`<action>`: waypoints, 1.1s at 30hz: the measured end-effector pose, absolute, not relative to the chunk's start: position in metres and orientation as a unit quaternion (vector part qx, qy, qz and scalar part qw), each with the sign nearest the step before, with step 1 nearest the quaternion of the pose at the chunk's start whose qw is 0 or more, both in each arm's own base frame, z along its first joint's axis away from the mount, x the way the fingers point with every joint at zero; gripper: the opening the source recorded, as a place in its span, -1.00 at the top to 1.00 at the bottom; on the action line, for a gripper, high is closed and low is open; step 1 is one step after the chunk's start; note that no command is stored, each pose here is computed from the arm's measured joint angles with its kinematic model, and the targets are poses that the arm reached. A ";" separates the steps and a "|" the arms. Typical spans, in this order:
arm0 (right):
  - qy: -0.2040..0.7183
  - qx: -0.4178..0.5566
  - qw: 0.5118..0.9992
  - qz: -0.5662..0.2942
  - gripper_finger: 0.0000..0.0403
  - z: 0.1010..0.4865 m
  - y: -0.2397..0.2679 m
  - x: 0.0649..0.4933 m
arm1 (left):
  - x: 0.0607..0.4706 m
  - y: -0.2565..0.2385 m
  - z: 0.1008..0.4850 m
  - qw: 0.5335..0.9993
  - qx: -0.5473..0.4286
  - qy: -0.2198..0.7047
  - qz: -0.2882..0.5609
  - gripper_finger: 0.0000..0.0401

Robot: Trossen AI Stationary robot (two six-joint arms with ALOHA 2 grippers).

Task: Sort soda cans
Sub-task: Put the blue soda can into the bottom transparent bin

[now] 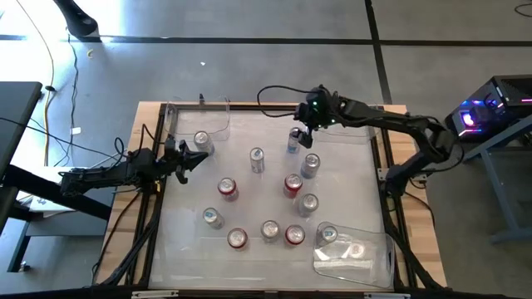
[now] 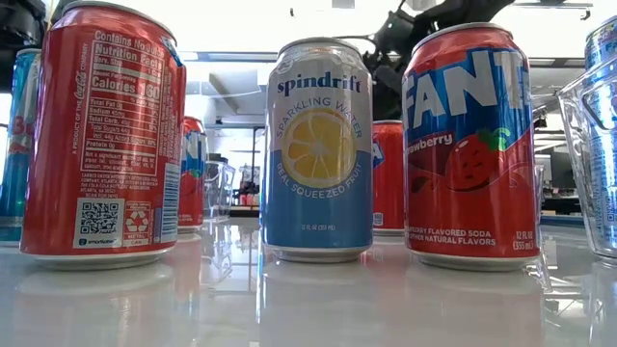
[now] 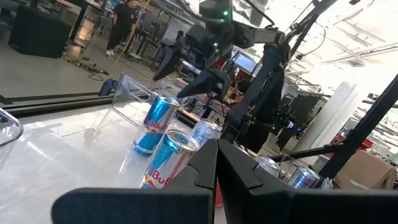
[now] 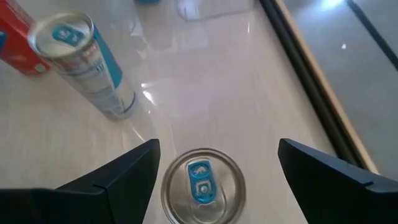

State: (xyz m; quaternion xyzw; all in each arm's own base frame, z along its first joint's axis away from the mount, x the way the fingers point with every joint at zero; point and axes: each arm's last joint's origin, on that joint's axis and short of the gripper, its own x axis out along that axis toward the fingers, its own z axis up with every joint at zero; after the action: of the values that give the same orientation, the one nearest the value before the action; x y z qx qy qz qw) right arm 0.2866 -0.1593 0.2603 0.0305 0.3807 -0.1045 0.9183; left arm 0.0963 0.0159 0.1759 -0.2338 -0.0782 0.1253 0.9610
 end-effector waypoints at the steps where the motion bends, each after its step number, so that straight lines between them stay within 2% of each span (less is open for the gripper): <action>1: 0.385 0.032 0.917 -0.104 -0.61 0.258 -0.160 0.288 | 0.096 0.016 0.176 0.961 -0.234 -0.078 0.125 1.00; 15: 0.436 0.047 0.893 -0.099 -0.61 0.226 -0.166 0.298 | 0.096 0.016 0.176 0.962 -0.231 -0.077 0.126 1.00; 33: 0.438 0.047 0.892 -0.098 -0.60 0.225 -0.166 0.298 | 0.096 0.016 0.176 0.962 -0.231 -0.077 0.126 1.00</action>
State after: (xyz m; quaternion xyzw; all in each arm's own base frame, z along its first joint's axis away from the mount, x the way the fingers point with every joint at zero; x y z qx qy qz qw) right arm 0.2983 -0.1660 0.2247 0.0471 0.4381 -0.0983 0.8923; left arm 0.0963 0.0159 0.1758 -0.2306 -0.0773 0.1261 0.9617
